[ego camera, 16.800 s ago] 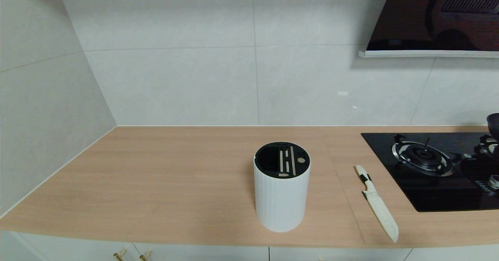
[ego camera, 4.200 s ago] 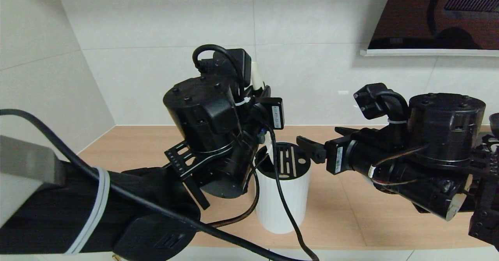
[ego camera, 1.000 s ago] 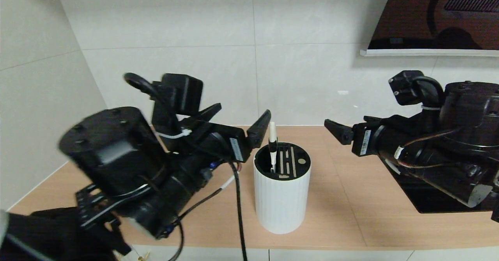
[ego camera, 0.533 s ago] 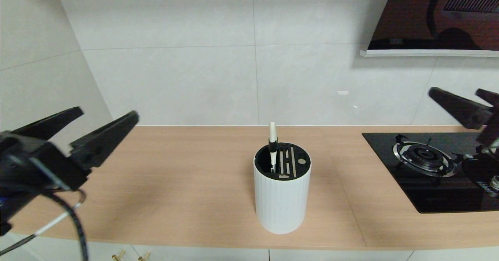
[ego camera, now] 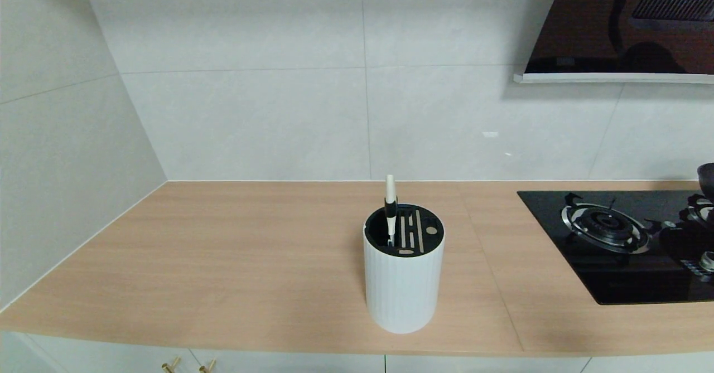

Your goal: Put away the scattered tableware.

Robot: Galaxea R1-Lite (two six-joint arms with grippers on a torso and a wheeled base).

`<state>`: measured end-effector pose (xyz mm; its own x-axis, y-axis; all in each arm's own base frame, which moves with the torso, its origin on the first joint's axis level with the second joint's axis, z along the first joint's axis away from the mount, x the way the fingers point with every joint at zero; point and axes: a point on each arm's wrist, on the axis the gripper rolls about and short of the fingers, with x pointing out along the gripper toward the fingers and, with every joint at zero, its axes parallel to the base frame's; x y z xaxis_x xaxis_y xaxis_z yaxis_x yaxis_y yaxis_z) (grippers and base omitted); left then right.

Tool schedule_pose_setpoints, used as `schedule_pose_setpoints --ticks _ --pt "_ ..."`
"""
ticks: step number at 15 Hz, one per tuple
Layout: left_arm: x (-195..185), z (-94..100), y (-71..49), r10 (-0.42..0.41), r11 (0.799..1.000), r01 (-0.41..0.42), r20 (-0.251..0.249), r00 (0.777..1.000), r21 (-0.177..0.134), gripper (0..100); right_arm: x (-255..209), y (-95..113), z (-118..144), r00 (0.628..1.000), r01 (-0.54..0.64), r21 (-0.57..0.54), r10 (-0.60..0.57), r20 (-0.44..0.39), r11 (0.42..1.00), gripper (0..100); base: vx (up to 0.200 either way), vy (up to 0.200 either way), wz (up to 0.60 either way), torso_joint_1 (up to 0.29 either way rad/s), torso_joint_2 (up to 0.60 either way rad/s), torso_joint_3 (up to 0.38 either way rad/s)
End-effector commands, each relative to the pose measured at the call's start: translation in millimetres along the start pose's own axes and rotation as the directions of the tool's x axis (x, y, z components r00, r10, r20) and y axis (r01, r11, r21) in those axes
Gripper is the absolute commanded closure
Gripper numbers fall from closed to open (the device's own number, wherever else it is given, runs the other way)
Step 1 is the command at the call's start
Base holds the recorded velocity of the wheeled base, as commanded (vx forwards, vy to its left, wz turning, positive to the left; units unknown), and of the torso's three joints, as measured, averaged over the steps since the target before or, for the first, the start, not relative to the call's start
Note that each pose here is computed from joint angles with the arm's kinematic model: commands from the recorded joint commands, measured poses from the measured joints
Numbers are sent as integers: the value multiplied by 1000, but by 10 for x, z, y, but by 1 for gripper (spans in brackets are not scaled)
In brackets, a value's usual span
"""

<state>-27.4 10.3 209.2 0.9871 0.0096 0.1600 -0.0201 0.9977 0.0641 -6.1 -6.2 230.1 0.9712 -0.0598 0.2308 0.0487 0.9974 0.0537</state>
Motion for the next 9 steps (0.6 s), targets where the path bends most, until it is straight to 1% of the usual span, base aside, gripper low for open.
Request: schedule_pose_setpoints --ticks 1,2,3,4,5,6,7,8,9 --pt "-362 -164 3 92 995 -94 106 990 16 0 -650 -101 -198 993 67 -6 -66 100 998 0 0 0 0 0 0 0" --pt "-342 -211 -16 120 992 -123 88 989 22 0 -682 -62 -259 988 124 -18 -122 91 992 0 0 0 0 0 0 0" --pt "-366 -227 -38 149 988 -152 94 984 28 0 -769 -43 -303 986 114 -23 -111 125 993 0 0 0 0 0 0 0" --pt "-375 -244 -45 156 987 -159 94 983 31 0 -792 -37 -325 987 98 -29 -93 130 995 0 0 0 0 0 0 0" --pt "-437 -345 -74 177 981 -184 112 978 54 0 -777 -30 -422 992 77 -36 -73 102 996 0 0 0 0 0 0 0" --pt "-425 -461 -87 188 979 -194 96 977 60 0 -750 -38 -486 991 107 -34 -104 78 994 0 0 0 0 0 0 0" --pt "-389 -541 -91 192 979 -196 69 979 61 0 -717 -40 -572 993 112 -39 -110 47 993 0 0 0 0 0 0 0" --pt "-313 -742 -105 188 980 -187 0 982 72 0 -655 -45 -761 993 113 -44 -114 -21 993 0 0 0 0 0 0 0" --pt "-247 -971 -122 179 981 -172 -78 981 90 0 -609 -49 -929 990 113 -54 -117 -77 992 0 0 0 0 0 0 0"
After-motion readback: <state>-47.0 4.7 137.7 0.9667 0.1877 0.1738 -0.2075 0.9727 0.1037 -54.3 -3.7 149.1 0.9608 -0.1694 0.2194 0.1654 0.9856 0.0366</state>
